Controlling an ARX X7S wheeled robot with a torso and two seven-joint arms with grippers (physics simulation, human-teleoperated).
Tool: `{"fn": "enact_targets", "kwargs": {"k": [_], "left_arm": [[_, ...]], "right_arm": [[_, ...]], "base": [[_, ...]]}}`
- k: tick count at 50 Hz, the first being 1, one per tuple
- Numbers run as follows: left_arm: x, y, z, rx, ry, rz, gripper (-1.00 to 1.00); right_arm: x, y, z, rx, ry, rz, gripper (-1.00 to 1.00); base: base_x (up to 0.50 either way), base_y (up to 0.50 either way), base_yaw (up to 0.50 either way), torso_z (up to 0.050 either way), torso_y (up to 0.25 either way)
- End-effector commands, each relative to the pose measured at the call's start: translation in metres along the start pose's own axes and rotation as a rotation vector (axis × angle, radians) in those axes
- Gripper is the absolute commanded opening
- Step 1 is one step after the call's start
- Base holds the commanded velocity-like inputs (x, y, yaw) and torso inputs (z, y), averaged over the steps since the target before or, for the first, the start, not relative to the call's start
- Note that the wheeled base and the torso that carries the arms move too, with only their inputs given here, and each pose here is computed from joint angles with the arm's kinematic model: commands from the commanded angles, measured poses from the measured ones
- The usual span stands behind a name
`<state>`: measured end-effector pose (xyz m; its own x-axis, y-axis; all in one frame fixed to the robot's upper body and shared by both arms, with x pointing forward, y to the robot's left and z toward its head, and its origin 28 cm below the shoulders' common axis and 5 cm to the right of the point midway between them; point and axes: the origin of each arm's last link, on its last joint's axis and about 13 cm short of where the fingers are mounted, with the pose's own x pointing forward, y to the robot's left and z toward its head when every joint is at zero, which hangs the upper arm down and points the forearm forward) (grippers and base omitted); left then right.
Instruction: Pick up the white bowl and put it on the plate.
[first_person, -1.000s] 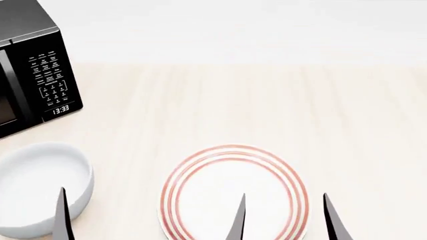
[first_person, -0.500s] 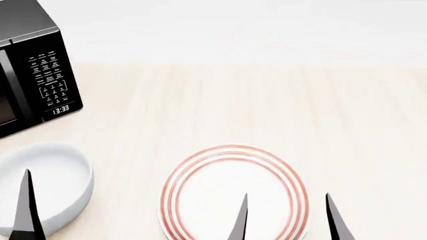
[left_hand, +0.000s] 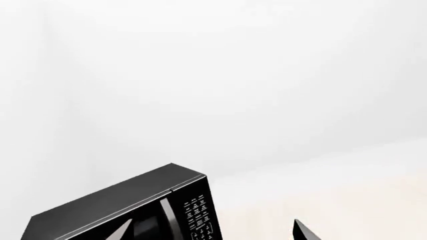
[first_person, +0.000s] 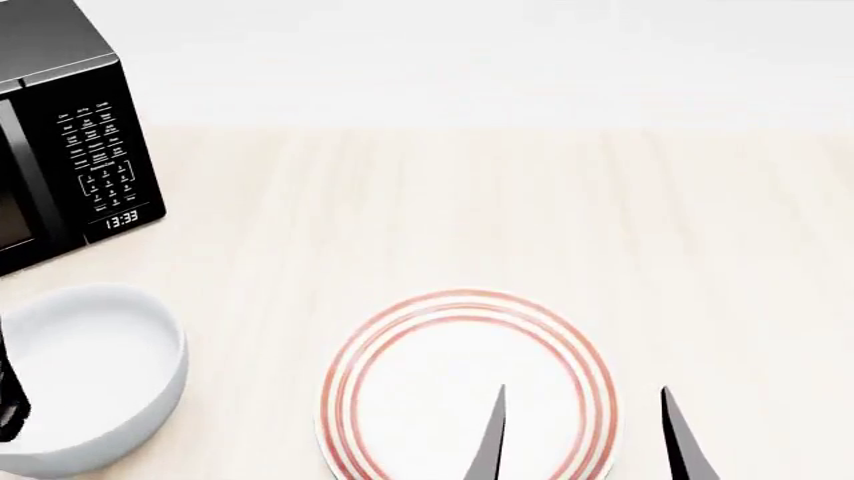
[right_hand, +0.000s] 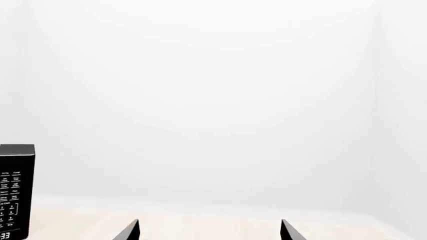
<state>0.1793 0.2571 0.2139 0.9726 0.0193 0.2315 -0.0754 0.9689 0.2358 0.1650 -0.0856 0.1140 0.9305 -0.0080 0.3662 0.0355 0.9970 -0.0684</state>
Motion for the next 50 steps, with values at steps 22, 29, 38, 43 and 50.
{"fn": "enact_targets", "kwargs": {"k": [22,29,38,43,50], "left_arm": [[0.065,0.033,-0.016,-0.224,0.34,0.05,1.0],[0.073,0.031,-0.026,-0.209,0.38,0.036,1.0],[0.08,0.028,-0.041,-0.236,0.432,0.034,1.0],[0.083,0.024,-0.051,-0.23,0.456,0.018,1.0],[0.086,0.023,-0.058,-0.233,0.476,0.02,1.0]], "right_arm": [[0.002,-0.004,-0.006,-0.036,0.006,-0.029,1.0],[0.002,-0.004,-0.006,-0.033,0.005,-0.026,1.0],[0.002,-0.004,-0.007,-0.03,0.008,-0.023,1.0],[0.003,-0.004,-0.007,-0.032,0.008,-0.024,1.0],[0.003,-0.004,-0.007,-0.032,0.009,-0.024,1.0]], "base": [[0.0,0.0,0.0,0.0,0.0],[0.0,0.0,0.0,0.0,0.0],[0.0,0.0,0.0,0.0,0.0],[0.0,0.0,0.0,0.0,0.0],[0.0,0.0,0.0,0.0,0.0]]}}
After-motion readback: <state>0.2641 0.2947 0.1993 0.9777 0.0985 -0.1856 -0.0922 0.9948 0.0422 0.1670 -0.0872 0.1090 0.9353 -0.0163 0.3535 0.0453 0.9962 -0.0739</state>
